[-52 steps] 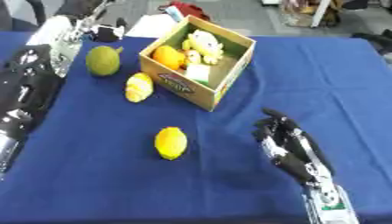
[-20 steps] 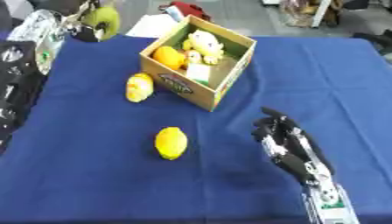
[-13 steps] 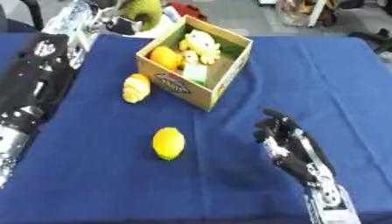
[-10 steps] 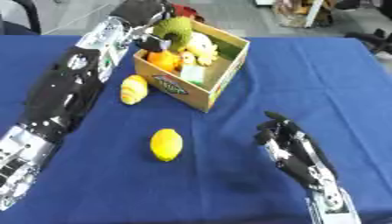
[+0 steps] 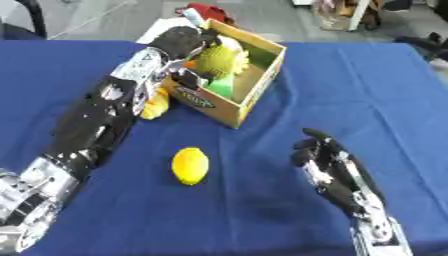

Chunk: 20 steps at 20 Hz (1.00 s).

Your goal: Pick up objects on the table and place them in the box.

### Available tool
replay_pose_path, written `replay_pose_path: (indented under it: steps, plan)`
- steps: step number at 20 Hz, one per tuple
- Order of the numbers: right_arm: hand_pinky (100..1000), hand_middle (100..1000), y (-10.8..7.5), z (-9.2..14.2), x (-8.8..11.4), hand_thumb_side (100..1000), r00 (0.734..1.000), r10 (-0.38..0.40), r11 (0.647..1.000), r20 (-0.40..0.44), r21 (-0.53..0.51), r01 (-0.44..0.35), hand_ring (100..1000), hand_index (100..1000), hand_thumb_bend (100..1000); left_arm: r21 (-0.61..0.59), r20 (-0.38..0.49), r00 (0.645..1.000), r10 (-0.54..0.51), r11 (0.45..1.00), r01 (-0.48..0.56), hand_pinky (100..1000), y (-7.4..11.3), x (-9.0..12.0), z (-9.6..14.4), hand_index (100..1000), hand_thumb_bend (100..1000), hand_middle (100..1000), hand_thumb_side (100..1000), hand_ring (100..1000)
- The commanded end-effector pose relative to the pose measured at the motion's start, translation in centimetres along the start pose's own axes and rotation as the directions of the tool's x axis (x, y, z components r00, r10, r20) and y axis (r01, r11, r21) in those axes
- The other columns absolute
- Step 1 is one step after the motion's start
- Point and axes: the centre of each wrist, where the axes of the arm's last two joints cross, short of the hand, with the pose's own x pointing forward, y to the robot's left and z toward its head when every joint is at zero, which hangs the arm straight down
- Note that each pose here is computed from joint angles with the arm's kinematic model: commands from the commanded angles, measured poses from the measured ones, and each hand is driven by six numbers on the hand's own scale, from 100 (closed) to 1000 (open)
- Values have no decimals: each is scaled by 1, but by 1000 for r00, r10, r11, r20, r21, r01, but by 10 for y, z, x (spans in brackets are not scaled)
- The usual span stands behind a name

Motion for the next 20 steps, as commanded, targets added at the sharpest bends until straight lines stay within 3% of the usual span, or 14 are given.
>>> replay_pose_path:
  steps: [1,4,7,8,10,14,20]
  plan:
    - [639,660,-3,-3,6,422,1000,11,1000,23,-2,-11,647,892,100,102,-28,1000,-6,995,9,761,32,-16,0,946,283,759,500,700]
    - [639,660,-5,-2,6,421,1000,15,1000,21,-9,-15,647,892,100,169,-31,999,7,986,-2,770,59,-33,8,942,262,774,494,711]
    - [639,660,-9,0,6,418,1000,24,999,14,-22,-24,647,892,100,188,-13,1000,16,982,-14,748,86,-56,24,895,227,709,258,658]
    - [639,660,-10,1,5,418,1000,27,999,11,-26,-27,647,892,100,170,0,1000,22,985,-22,738,91,-63,30,870,229,667,220,627]
    - [639,660,-12,1,6,417,999,32,999,10,-28,-31,647,892,100,91,34,999,21,996,-24,729,98,-76,43,854,240,655,238,617]
    - [639,660,-14,3,5,416,999,38,999,6,-33,-38,647,892,100,-128,92,996,15,992,-3,723,90,-96,68,845,269,676,279,621]
    - [639,660,-14,2,6,411,999,40,999,7,-31,-40,647,892,100,-395,97,992,77,918,-33,719,53,-103,80,845,294,693,295,640]
